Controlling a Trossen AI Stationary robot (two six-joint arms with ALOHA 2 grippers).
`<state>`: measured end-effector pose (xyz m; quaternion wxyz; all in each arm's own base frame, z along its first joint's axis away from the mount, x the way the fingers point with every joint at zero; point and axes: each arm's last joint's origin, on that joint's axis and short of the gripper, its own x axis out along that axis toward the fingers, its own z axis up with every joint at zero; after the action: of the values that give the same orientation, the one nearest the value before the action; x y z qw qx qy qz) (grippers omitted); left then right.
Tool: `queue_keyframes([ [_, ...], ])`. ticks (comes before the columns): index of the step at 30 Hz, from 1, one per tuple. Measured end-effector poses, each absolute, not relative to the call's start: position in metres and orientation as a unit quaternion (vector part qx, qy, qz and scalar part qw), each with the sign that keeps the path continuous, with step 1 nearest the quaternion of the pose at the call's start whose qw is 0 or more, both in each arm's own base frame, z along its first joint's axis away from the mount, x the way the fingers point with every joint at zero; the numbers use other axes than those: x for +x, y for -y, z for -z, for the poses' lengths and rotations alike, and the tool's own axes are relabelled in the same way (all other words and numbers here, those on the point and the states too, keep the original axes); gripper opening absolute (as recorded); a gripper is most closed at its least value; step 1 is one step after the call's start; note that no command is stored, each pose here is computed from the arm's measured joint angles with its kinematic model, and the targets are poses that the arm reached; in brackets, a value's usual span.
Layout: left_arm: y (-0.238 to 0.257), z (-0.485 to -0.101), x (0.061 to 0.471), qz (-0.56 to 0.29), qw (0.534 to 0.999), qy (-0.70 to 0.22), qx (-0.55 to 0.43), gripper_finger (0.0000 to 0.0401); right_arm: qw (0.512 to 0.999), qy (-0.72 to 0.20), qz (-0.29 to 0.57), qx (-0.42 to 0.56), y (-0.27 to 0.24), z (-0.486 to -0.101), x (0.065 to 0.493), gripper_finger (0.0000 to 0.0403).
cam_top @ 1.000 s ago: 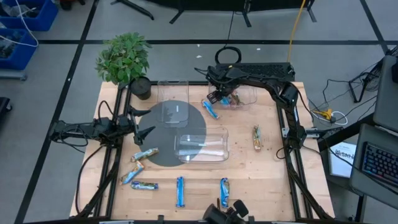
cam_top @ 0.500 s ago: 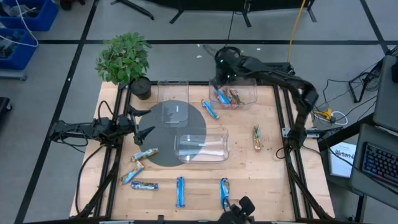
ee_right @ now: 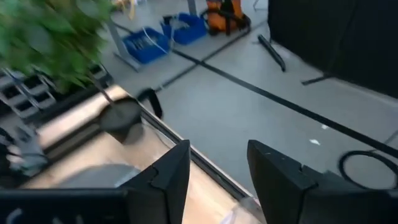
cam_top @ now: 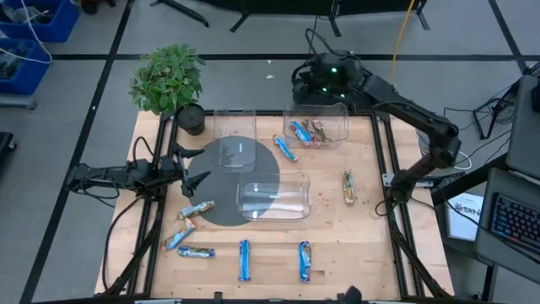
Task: Pick and place Granola Bars by type
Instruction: Put the yellow granola bar into the bottom transparent bin
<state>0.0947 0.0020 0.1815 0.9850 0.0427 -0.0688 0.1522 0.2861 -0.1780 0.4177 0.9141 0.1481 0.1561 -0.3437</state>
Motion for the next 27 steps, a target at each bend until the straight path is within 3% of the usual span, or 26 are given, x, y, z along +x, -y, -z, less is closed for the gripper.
queue_keyframes([
  [4, -0.002, -0.181, 0.095, -0.152, 0.985, 0.069, 0.043, 0.0379, 0.926, -0.136, 0.322, 0.140, 0.159, -0.433, 0.274, 0.0153],
  [13, -0.002, -0.181, 0.095, -0.152, 0.985, 0.069, 0.043, 0.0379, 0.977, -0.158, 0.110, -0.090, 0.116, -0.461, 0.241, 0.0151],
  [21, -0.002, -0.182, 0.095, -0.152, 0.985, 0.069, 0.043, 0.0379, 0.947, -0.130, 0.058, -0.288, 0.093, -0.481, 0.215, 0.0149],
  [27, -0.002, -0.182, 0.095, -0.152, 0.985, 0.069, 0.043, 0.0379, 0.896, -0.193, -0.013, -0.399, 0.077, -0.470, 0.203, 0.0148],
])
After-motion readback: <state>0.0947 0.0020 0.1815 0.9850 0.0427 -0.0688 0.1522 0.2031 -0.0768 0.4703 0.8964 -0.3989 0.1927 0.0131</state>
